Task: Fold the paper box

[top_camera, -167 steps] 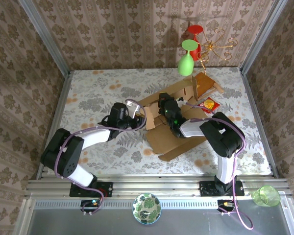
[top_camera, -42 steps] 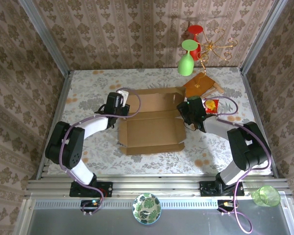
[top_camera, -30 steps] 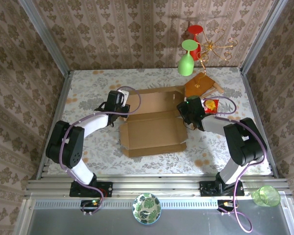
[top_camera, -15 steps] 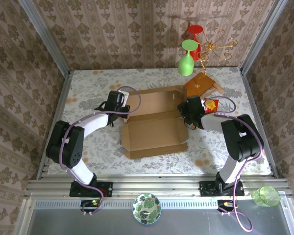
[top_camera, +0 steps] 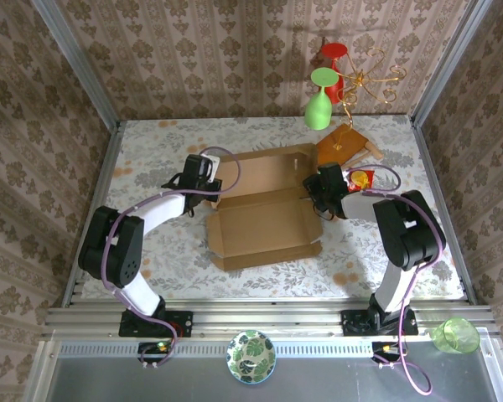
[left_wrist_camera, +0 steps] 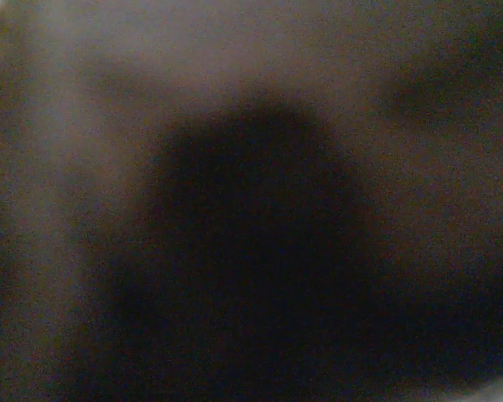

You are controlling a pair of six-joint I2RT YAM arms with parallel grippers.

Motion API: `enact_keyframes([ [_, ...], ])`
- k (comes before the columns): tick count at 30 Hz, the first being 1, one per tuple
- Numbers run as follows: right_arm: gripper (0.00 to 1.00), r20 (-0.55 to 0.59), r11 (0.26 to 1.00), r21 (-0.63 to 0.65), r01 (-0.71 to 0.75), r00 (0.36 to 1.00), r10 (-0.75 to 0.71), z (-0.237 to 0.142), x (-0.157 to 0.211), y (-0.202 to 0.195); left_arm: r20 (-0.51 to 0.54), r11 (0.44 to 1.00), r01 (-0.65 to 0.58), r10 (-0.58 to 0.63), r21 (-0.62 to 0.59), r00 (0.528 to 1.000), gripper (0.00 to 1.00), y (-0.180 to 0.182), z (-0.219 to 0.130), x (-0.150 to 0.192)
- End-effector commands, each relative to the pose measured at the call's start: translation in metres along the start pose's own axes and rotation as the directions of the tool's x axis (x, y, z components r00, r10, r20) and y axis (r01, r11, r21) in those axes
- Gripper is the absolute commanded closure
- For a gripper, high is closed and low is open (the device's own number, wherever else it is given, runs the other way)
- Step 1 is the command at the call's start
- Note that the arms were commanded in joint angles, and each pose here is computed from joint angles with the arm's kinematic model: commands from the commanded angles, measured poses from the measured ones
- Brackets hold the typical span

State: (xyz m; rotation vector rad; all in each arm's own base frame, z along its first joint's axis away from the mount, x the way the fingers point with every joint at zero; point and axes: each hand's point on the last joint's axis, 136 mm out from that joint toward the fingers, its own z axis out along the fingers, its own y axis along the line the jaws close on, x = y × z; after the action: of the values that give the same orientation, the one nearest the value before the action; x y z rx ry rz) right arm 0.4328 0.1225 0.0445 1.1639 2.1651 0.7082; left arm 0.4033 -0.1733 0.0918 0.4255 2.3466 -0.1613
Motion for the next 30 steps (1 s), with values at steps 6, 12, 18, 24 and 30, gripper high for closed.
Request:
enact_keyframes([
  [6, 0.41, 0.031, 0.998, -0.057, -0.012, 0.999, 0.014, -0.032, -0.021, 0.016, -0.041, 0.99, 0.101, -0.097, 0.101, 0.994, 1.0, 0.003, -0.012, -0.017],
  [12, 0.36, -0.005, 0.998, -0.061, 0.003, 1.0, -0.004, -0.025, -0.013, 0.007, -0.065, 0.982, 0.116, -0.107, 0.15, 0.992, 1.0, -0.003, -0.01, -0.017],
  [18, 0.37, -0.049, 0.994, -0.105, -0.015, 0.999, 0.01, -0.014, -0.006, 0.028, -0.076, 0.98, 0.119, -0.108, 0.158, 0.991, 1.0, -0.006, -0.009, -0.013],
  [24, 0.39, -0.063, 0.994, -0.103, -0.038, 0.998, 0.031, -0.014, 0.005, 0.03, -0.082, 0.978, 0.13, -0.118, 0.162, 0.99, 1.0, -0.008, -0.007, -0.013],
  [30, 0.39, -0.062, 0.991, -0.114, -0.062, 0.997, 0.056, -0.018, 0.006, 0.029, -0.087, 0.976, 0.141, -0.128, 0.167, 0.988, 1.0, -0.009, -0.005, -0.013],
])
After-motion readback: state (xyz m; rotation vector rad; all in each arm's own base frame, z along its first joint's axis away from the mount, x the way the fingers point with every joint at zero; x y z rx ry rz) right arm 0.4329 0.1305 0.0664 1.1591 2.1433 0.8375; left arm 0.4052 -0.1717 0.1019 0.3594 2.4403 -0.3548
